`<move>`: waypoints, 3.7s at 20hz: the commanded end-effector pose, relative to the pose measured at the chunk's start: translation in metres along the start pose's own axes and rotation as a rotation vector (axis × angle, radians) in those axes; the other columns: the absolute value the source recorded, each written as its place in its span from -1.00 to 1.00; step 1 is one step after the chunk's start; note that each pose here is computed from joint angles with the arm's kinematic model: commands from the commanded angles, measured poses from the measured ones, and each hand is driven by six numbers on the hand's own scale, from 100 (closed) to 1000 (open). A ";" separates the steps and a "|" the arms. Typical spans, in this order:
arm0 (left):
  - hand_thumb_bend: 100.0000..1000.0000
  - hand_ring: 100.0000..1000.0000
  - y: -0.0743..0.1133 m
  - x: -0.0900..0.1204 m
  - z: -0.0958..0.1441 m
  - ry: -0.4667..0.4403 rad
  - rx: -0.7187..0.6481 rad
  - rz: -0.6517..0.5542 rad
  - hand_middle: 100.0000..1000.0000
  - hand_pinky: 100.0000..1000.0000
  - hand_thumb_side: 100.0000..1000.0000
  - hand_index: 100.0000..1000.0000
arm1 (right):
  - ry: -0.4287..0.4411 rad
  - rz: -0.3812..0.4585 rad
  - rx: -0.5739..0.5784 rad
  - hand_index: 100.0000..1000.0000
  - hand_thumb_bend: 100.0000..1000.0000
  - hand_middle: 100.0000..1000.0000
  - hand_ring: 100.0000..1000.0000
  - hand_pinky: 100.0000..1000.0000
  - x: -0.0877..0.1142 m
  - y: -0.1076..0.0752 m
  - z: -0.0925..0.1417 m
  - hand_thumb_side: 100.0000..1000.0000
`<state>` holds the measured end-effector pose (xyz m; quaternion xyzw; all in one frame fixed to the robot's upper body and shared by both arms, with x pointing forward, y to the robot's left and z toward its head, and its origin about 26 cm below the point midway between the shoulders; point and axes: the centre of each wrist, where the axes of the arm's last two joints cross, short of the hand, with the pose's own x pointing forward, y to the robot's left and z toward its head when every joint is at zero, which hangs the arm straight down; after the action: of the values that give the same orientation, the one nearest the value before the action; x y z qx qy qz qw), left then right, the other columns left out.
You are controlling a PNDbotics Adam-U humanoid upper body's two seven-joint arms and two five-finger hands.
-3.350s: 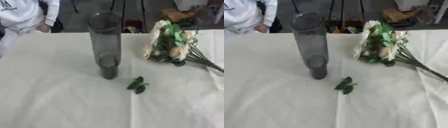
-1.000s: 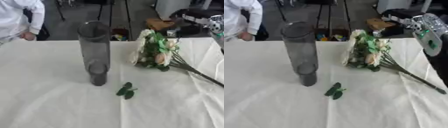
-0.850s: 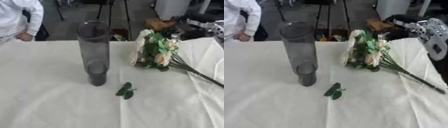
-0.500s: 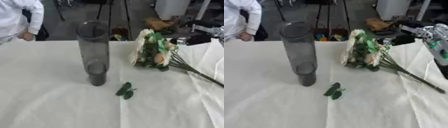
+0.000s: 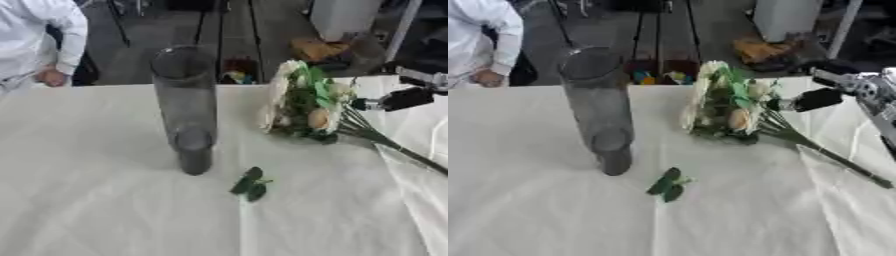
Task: Arrange flowers into the vase.
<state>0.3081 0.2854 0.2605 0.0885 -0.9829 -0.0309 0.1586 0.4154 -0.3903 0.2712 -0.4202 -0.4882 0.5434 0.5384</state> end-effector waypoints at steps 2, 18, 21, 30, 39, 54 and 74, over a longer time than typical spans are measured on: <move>-0.89 0.91 0.002 0.006 -0.007 -0.029 -0.003 -0.003 0.85 0.53 1.00 0.93 | 0.020 -0.013 -0.018 0.94 -0.02 0.92 0.98 0.72 -0.008 -0.008 0.006 0.46; -0.94 0.91 -0.001 0.005 -0.006 -0.028 0.011 0.016 0.84 0.53 1.00 0.93 | 0.053 -0.060 -0.011 0.88 -0.14 0.86 0.87 0.66 -0.016 0.031 -0.010 0.13; -0.95 0.91 -0.002 0.005 -0.007 -0.029 0.013 0.020 0.84 0.53 1.00 0.93 | 0.052 -0.059 -0.009 0.86 -0.17 0.83 0.84 0.63 -0.013 0.035 -0.013 0.12; -0.98 0.91 -0.003 0.005 -0.007 -0.028 0.016 0.025 0.83 0.53 1.00 0.93 | 0.082 -0.059 -0.005 0.85 -0.22 0.82 0.83 0.62 -0.016 0.043 -0.022 0.10; -0.98 0.91 -0.003 0.005 -0.007 -0.027 0.015 0.027 0.83 0.53 1.00 0.93 | 0.104 -0.064 -0.001 0.84 -0.31 0.81 0.82 0.61 -0.021 0.047 -0.027 0.12; -1.00 0.91 -0.004 0.005 -0.006 -0.027 0.012 0.030 0.82 0.54 1.00 0.93 | 0.101 -0.047 0.008 0.27 -1.00 0.09 0.10 -0.10 -0.019 0.049 -0.028 -0.20; -1.00 0.90 -0.003 0.006 -0.008 -0.032 0.014 0.028 0.81 0.52 1.00 0.92 | 0.182 0.032 -0.137 -1.00 -0.40 -1.00 -1.00 -1.00 -0.013 0.066 -0.040 -0.06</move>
<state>0.3093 0.2806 0.2601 0.0741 -0.9843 -0.0197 0.1592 0.4440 -0.3933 0.2011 -0.5029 -0.4741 0.4788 0.5413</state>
